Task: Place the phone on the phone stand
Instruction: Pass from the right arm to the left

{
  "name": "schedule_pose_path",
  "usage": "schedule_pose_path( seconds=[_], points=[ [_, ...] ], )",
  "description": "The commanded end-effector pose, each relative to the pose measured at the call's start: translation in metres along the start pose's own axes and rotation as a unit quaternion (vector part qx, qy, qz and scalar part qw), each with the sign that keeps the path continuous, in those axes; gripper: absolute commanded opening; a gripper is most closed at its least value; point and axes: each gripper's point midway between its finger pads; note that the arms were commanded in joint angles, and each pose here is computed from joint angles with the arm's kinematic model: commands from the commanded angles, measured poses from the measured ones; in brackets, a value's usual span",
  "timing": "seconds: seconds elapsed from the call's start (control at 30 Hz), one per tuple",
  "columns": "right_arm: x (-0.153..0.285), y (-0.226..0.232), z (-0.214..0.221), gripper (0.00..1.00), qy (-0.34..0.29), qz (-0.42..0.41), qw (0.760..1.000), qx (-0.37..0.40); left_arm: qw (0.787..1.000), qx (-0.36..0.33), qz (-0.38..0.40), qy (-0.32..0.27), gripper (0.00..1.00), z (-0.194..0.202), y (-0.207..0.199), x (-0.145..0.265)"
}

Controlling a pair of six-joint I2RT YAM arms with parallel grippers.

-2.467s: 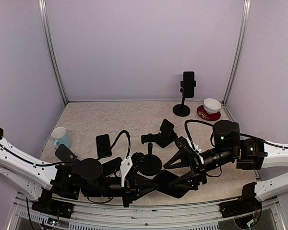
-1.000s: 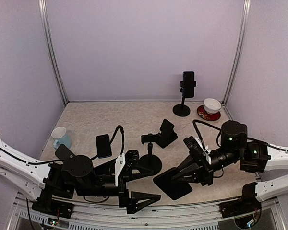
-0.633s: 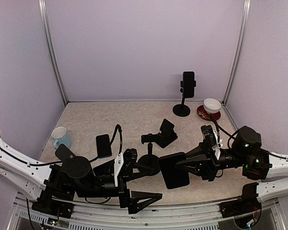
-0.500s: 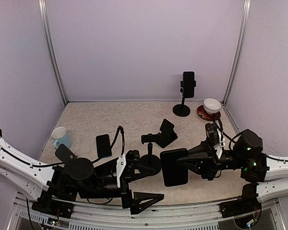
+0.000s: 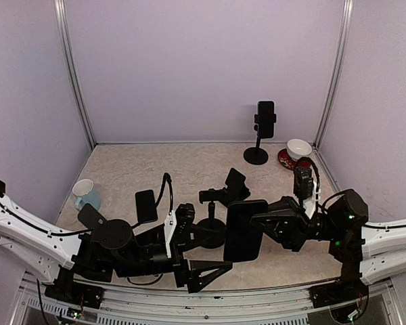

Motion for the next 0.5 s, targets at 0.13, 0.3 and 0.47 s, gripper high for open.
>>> schedule_pose_path(
  seconds=[0.13,0.3,0.47],
  points=[
    [-0.001,0.03,-0.018,0.0,-0.039,-0.081,0.996,-0.013,1.0,0.0,0.016,-0.007,0.73,0.003,-0.001,-0.004],
    [-0.005,0.032,-0.013,0.0,-0.03,-0.099,0.994,-0.02,1.0,0.002,0.025,-0.003,0.58,0.005,-0.004,-0.008],
    [-0.008,0.031,-0.01,0.0,-0.026,-0.1,0.994,-0.018,0.999,0.002,0.033,-0.003,0.4,0.005,-0.006,-0.011]
  ],
)
Point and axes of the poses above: each gripper's point midway between its finger pads, its own x axis back along the fingers, its own y axis along the line the jaws close on, z = x × y, and after that the axes turned 11 degrees about -x, right-handed
